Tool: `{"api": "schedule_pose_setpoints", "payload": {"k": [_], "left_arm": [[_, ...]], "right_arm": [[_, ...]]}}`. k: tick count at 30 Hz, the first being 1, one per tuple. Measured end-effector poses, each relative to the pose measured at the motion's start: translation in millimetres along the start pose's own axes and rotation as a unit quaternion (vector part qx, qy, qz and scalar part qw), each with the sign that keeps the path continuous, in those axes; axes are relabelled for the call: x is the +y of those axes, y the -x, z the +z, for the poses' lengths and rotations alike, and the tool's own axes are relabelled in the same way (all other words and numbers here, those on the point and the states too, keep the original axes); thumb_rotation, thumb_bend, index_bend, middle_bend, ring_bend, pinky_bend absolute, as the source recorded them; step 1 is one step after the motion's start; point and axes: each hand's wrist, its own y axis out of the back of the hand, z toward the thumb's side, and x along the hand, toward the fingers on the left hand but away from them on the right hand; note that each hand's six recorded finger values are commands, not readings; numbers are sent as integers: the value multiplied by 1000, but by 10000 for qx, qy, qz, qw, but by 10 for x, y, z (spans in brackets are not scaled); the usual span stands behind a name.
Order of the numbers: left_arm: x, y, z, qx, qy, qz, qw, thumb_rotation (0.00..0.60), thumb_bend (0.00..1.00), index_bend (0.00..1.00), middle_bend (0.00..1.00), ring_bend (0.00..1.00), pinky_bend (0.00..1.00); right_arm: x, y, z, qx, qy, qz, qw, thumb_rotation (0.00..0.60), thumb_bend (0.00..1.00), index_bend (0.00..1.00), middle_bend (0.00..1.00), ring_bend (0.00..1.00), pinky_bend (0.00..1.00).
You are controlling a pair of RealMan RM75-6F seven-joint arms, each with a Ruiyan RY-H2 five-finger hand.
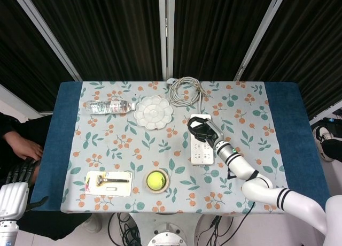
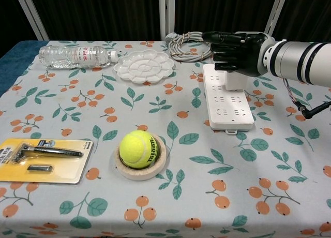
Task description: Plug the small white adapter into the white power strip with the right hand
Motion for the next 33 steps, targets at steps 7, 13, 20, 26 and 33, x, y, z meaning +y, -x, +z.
{"api": "schedule_pose_setpoints", "payload": {"k": [7,13,20,26,33], "left_arm": [[-11,2,-7,-4,15,-3,10000,600,83,64,0,0,0],[-17,6,-14,-7,25,-4,10000,600,83,64,0,0,0],[-24,9,-17,-12,31,-2,10000,600,83,64,0,0,0],[-22,10,-17,-17,26,2,10000,600,82,64,0,0,0],[-23,12,-17,-14,30,3,10000,600,83,64,0,0,0]], "right_arm": [[15,-11,-50,-51,-28,-40,10000,600,749,1000,997,1000,1000],[23,-23,-72,-63,-43,-64,10000,600,749,1000,997,1000,1000],[51,-36,-74,-52,-51,-114,9999,600,751,1000,998,1000,1000],[75,-42,-69,-31,-32,-158,9999,600,751,1000,998,1000,1000],[67,-49,-50,-9,-40,-147,9999,600,752,1000,998,1000,1000]]}}
